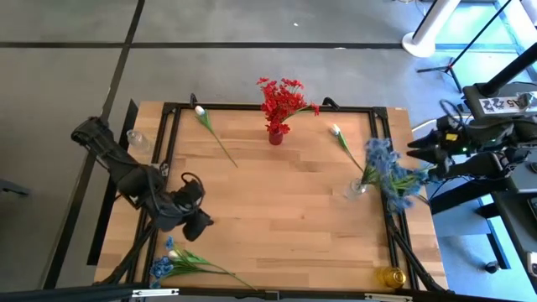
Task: Sort flowers into vase by color
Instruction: Put the top blue flowers into the transparent vase, then adjust the blue flowers on the transparent vase
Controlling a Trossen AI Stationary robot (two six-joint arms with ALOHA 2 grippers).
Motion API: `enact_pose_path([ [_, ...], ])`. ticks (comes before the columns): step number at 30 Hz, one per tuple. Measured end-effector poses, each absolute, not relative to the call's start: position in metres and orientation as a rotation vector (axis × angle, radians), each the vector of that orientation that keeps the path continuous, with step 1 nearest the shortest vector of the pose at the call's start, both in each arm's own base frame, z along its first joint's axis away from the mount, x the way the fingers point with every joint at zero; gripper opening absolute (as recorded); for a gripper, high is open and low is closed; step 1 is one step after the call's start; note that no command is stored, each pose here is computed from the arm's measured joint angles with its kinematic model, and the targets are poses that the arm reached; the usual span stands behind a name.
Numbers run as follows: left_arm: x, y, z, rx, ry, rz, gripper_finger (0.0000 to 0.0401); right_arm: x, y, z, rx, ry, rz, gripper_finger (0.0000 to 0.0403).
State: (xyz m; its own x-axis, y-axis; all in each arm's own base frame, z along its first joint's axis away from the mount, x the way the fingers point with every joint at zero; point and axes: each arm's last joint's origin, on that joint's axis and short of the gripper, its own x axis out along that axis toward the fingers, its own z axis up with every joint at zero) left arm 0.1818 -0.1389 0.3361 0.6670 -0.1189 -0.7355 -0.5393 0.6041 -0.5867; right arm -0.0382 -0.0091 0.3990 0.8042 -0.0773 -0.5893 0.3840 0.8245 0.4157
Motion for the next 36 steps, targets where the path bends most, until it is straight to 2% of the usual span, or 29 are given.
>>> enact_pose_path([
  [5,0.177,-0.146,0.335,-0.943,0.837,0.290,0.0117,-0.034,-0.009,0.396,0.562,0.607,-0.270,0.0184],
  [11,0.177,-0.145,0.335,-0.960,0.803,0.317,0.0117,-0.007,-0.007,0.362,0.535,0.736,-0.393,0.0180],
  [16,0.178,-0.144,0.335,-0.982,0.781,0.340,0.0117,0.015,-0.006,0.346,0.515,0.723,-0.445,0.0179],
  [23,0.178,-0.144,0.335,-1.023,0.770,0.359,0.0117,-0.009,-0.011,0.371,0.456,0.655,-0.470,0.0179],
  [25,0.178,-0.144,0.336,-1.025,0.753,0.370,0.0117,-0.022,-0.012,0.384,0.406,0.634,-0.415,0.0179],
  [30,0.179,-0.143,0.336,-1.019,0.713,0.388,0.0117,-0.043,-0.007,0.389,0.198,0.641,-0.049,0.0179],
  [36,0.183,-0.144,0.337,-1.019,0.646,0.403,0.0117,-0.033,-0.004,0.362,0.043,0.735,0.064,0.0179],
])
